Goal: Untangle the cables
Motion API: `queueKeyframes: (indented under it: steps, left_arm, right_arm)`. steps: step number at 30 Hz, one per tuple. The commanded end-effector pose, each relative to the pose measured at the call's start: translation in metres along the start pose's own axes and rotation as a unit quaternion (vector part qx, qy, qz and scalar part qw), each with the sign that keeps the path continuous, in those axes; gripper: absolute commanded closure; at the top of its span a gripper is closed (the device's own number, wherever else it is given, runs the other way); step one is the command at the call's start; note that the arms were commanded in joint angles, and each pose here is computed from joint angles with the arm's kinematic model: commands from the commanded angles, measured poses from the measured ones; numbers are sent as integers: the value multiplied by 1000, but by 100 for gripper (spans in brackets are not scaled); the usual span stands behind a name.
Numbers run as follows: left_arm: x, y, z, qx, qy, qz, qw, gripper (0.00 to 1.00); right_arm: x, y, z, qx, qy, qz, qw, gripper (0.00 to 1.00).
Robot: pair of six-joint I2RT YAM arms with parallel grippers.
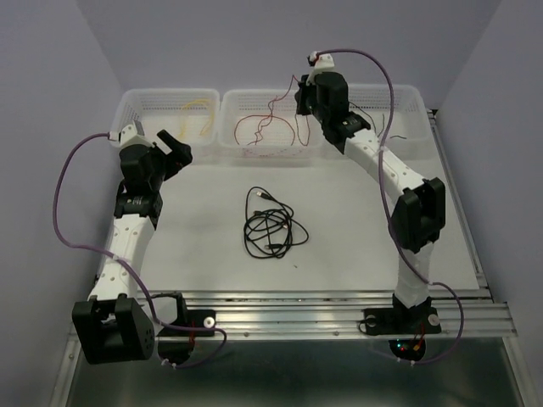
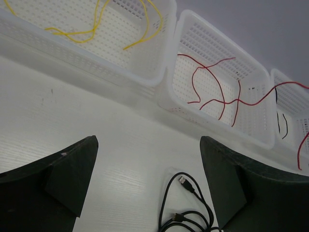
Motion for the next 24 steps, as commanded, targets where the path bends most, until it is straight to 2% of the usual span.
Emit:
queueKeyframes:
  steps: [1, 2, 3, 4, 5, 6, 8, 11, 14, 15, 19, 20, 21, 22, 23, 24]
  left_arm:
    - [7, -8, 3, -25, -19, 4, 999, 1]
    - [4, -7, 1, -25, -14, 8, 1000, 1]
    - [3, -8, 0, -32, -13, 7, 999, 1]
    - [2, -9, -1, -36, -9, 9, 999, 1]
    - [2, -9, -1, -37, -9, 9, 999, 1]
    - [2, -9, -2, -37, -8, 9, 999, 1]
    - [3, -10, -3, -37, -9, 9, 999, 1]
    - [3, -11, -2, -41, -10, 10, 999, 1]
    - [1, -11, -1, -43, -9, 10, 999, 1]
    - [1, -11, 0, -44, -8, 10, 999, 1]
    - [-3, -11, 0, -47, -2, 12, 999, 1]
    - [-3, -12, 1, -50, -1, 13, 999, 1]
    - [-4, -13, 2, -52, 0, 14, 999, 1]
    - [-4, -14, 2, -55, 1, 15, 998, 1]
    - [-7, -14, 3, -56, 5, 15, 998, 1]
    - [-8, -15, 3, -59, 7, 16, 998, 1]
  right_arm:
    - [-9, 7, -48, 0, -19, 25, 1000, 99]
    - [12, 12, -56, 6, -57, 26, 998, 99]
    - [-10, 10, -77, 1, -44, 31, 999, 99]
    - [9, 15, -84, 10, -88, 30, 996, 99]
    - [7, 16, -92, 15, -96, 36, 995, 99]
    - [-15, 15, -109, 18, -85, 43, 995, 99]
    - [-20, 18, -121, 34, -102, 50, 993, 99]
    - [-51, 14, -136, 38, -87, 70, 993, 96]
    - [-65, 10, -139, 29, -62, 74, 995, 66]
    - [-68, 9, -137, 31, -53, 76, 995, 50]
    - [-50, 10, -116, 32, -54, 78, 995, 28]
    - [-31, 12, -103, 33, -67, 72, 995, 25]
    - [-27, 12, -97, 32, -68, 72, 995, 14]
    - [-34, 10, -92, 30, -52, 74, 995, 12]
    - [-18, 11, -80, 32, -60, 72, 995, 10]
    - [-16, 11, -73, 34, -58, 72, 995, 1]
Point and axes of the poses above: each gripper's point midway between its finger pads, its own z axis back along the fingers, its own y axis along the line the jaws close on, x = y × z, the point moved 8 cm from there along z, back along the fingers, and after that the axes turned 2 degrees about -z, right-handed, at the moved point
